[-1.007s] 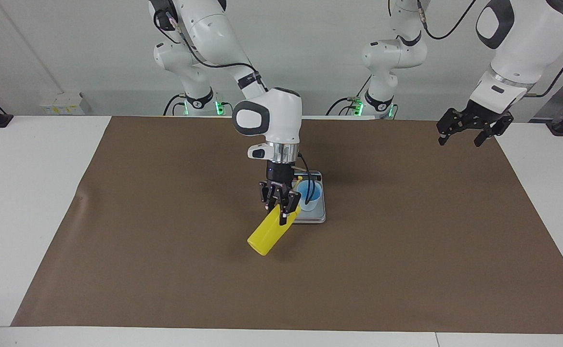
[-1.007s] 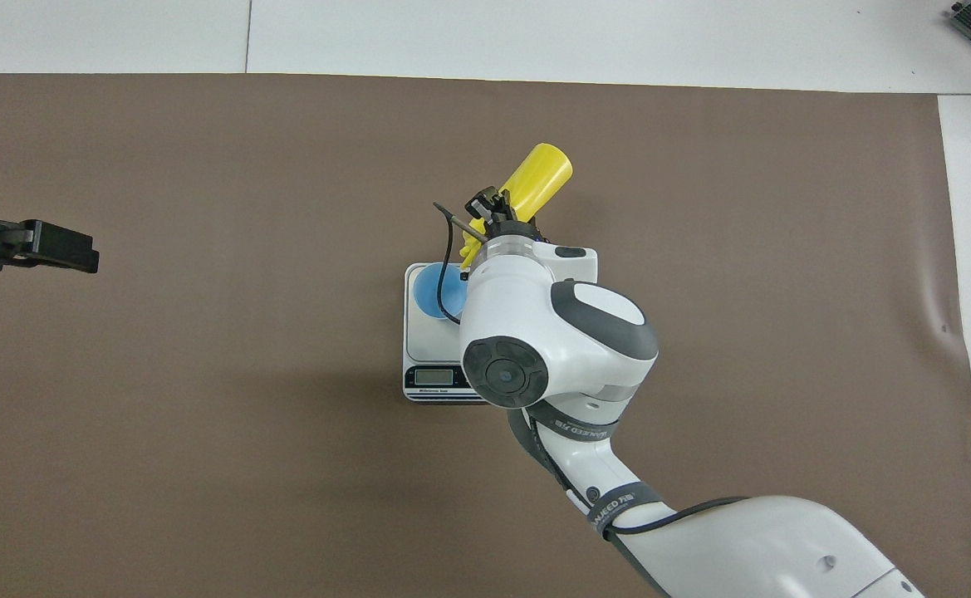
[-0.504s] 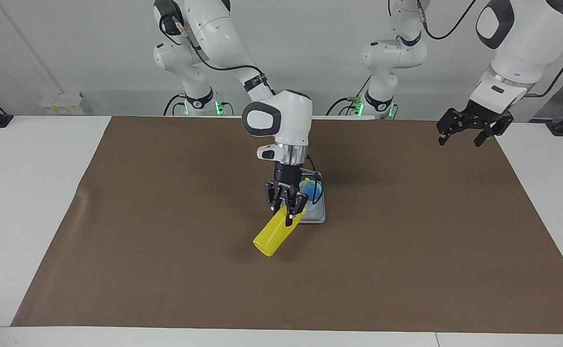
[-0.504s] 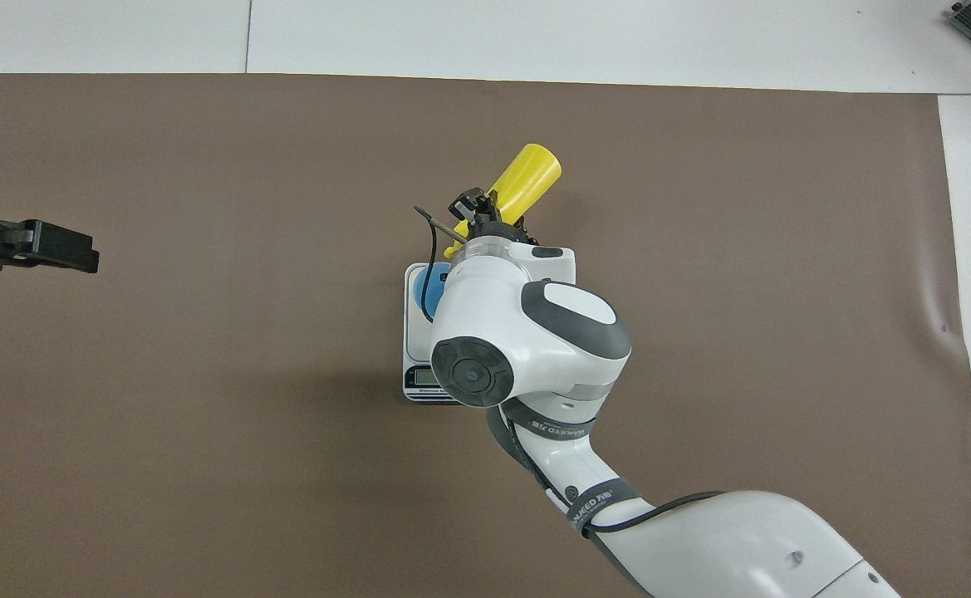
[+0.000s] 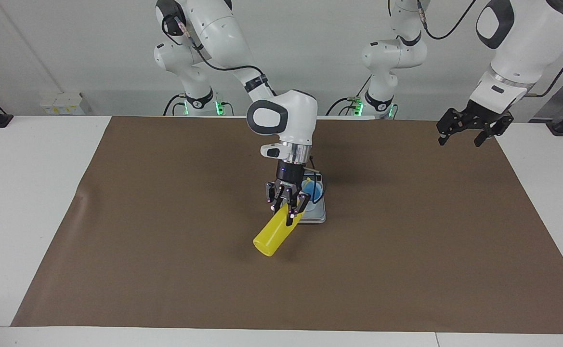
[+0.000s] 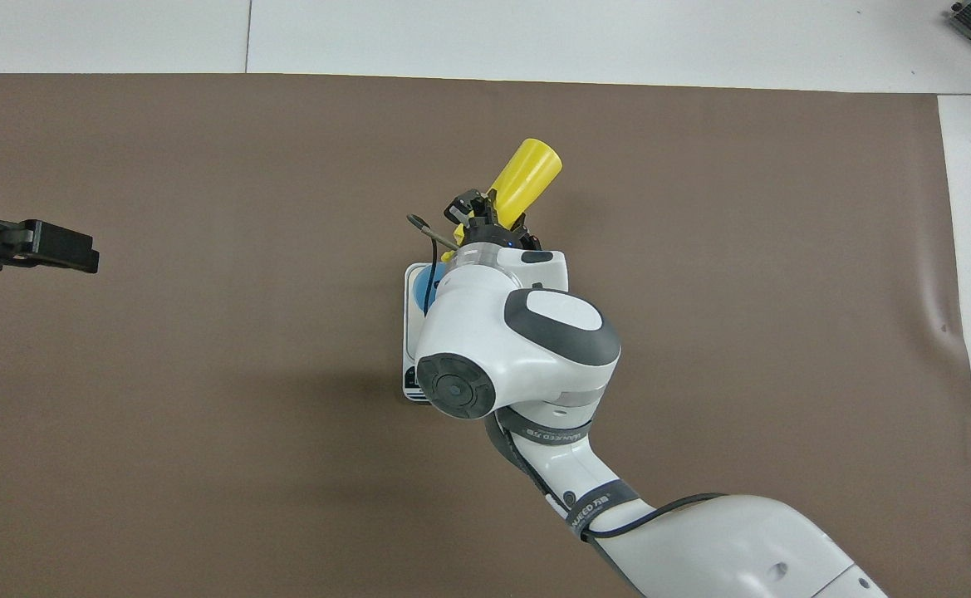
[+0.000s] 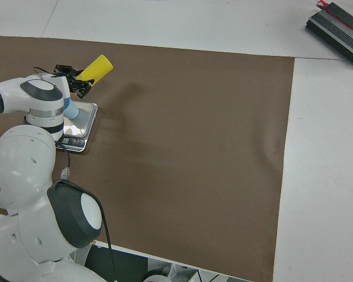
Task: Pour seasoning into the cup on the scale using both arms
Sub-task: 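Tilt the bottle nozzle down into the cup with the right gripper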
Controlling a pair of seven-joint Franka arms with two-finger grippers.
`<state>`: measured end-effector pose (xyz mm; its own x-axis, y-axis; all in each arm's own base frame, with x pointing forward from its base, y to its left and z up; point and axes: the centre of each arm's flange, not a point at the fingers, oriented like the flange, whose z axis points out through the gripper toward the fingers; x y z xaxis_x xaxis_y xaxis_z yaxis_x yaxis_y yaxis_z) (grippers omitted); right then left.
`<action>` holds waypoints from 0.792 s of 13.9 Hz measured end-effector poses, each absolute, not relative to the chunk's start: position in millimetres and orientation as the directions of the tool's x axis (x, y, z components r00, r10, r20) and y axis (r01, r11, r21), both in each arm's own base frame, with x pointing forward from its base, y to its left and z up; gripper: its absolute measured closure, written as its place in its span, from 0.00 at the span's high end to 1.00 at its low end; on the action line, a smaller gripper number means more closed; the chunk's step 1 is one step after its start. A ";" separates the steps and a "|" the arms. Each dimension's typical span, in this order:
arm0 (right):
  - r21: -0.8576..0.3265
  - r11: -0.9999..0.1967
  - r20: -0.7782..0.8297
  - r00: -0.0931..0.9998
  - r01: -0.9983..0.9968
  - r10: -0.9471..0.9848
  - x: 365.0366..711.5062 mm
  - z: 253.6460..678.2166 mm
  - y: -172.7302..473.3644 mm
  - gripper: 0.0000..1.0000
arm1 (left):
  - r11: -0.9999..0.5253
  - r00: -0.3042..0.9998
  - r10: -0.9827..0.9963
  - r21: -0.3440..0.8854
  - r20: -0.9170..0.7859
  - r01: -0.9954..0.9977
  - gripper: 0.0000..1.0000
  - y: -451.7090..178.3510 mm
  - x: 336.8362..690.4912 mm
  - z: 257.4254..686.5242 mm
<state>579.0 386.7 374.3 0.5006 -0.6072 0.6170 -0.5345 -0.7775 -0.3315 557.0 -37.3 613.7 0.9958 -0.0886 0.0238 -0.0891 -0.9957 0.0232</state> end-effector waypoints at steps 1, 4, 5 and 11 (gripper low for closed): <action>-0.332 -0.778 0.617 0.501 -0.534 -0.607 578.9 374.4 387.0 0.48 | -0.996 0.996 -0.089 0.023 0.024 -0.089 1.00 -37.3 557.0 613.7; -0.336 -0.774 0.615 0.497 -0.537 -0.612 579.0 374.8 387.1 0.48 | -0.996 0.996 -0.089 0.023 0.024 -0.089 1.00 -37.3 557.0 613.7; -0.345 -0.766 0.611 0.490 -0.543 -0.622 579.0 375.1 387.3 0.48 | -0.996 0.996 -0.089 0.023 0.024 -0.089 1.00 -37.3 557.0 613.7; -0.415 -0.690 0.565 0.427 -0.592 -0.706 583.5 383.2 385.8 0.48 | -0.996 0.996 -0.089 0.023 0.024 -0.089 1.00 -37.3 557.0 613.7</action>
<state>583.5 385.8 383.2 0.4271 -0.7060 0.5649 -0.5925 -0.6905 -0.4150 557.0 -37.3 613.7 0.9958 -0.0886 0.0239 -0.0891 -0.9957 0.0232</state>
